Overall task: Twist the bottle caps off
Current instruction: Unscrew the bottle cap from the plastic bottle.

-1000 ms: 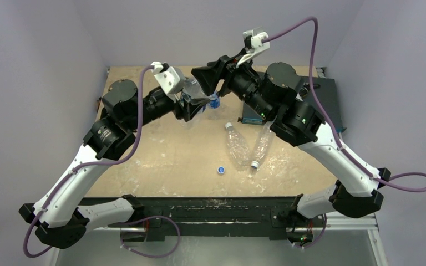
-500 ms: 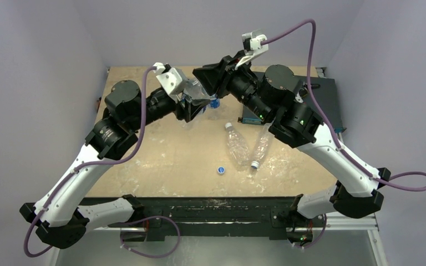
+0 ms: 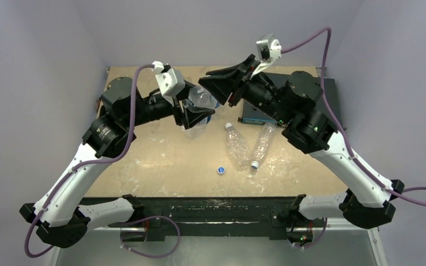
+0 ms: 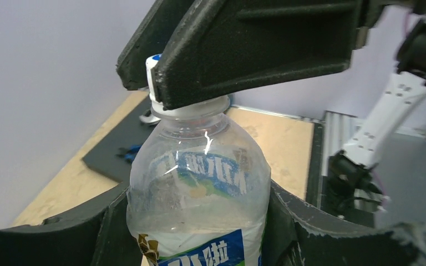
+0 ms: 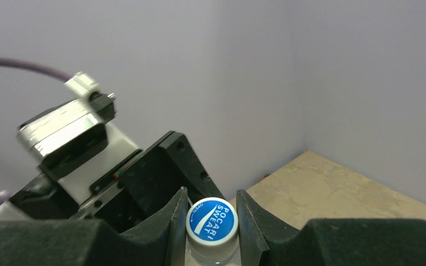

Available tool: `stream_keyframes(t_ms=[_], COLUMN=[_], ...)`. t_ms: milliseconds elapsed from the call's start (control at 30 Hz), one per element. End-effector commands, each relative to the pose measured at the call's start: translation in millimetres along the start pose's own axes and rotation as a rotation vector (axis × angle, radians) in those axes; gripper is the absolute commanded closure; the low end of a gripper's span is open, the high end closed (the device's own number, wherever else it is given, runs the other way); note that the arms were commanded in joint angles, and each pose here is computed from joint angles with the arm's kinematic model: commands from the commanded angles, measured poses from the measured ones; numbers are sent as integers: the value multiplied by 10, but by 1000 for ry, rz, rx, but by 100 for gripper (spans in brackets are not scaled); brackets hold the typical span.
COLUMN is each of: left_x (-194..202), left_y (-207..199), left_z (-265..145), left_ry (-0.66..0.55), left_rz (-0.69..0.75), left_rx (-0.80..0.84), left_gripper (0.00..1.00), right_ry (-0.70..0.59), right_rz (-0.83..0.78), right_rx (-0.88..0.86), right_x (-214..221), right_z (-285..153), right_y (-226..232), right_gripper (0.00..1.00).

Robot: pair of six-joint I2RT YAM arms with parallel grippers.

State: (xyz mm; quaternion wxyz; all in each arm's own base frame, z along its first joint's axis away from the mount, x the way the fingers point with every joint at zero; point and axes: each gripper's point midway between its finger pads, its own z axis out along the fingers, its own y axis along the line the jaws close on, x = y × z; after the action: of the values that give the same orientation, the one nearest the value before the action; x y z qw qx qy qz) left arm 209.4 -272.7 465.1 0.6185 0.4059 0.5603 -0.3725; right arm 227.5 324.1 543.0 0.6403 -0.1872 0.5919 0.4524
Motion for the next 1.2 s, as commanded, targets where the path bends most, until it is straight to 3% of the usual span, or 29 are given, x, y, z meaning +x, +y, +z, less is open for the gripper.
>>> stream_keyframes(t_ms=[0, 267, 467, 667, 800, 867, 933, 1000, 1100, 1167], left_x=[-505, -573, -567, -578, -596, -581, -508, -444, -364, -279], left_y=[-655, -1120, -1293, -1327, -1295, -1225, -1110, -918, -526, -265], left_z=[-160, -350, -486, -528, -500, -450, -373, -265, -133, -87], left_ry=[-130, -118, -92, -90, -110, -117, -97, -86, -72, -52], left_rz=[-18, -117, -174, -183, -157, -119, -89, -38, 42, 104], left_rx=[335, 644, 781, 799, 771, 716, 632, 505, 272, 136], left_gripper=[100, 100, 100, 100, 100, 100, 100, 100, 100, 100], right_ry=[-74, -30, 10, 50, 46, 19, -4, -48, -91, -83], right_rz=[-21, -73, -85, -84, -83, -93, -109, -113, -84, -53], right_rx=[-217, -543, -752, -789, -691, -585, -451, -336, -205, -120], right_x=[-209, -202, -140, -45, -31, -101, -213, -358, -519, -520], right_z=[-171, -434, -657, -676, -572, -495, -448, -452, -400, -315], right_y=[185, 619, 842, 845, 709, 577, 410, 268, 91, -48], right_gripper=[100, 100, 100, 100, 99, 79, 44, 23, 7, 4])
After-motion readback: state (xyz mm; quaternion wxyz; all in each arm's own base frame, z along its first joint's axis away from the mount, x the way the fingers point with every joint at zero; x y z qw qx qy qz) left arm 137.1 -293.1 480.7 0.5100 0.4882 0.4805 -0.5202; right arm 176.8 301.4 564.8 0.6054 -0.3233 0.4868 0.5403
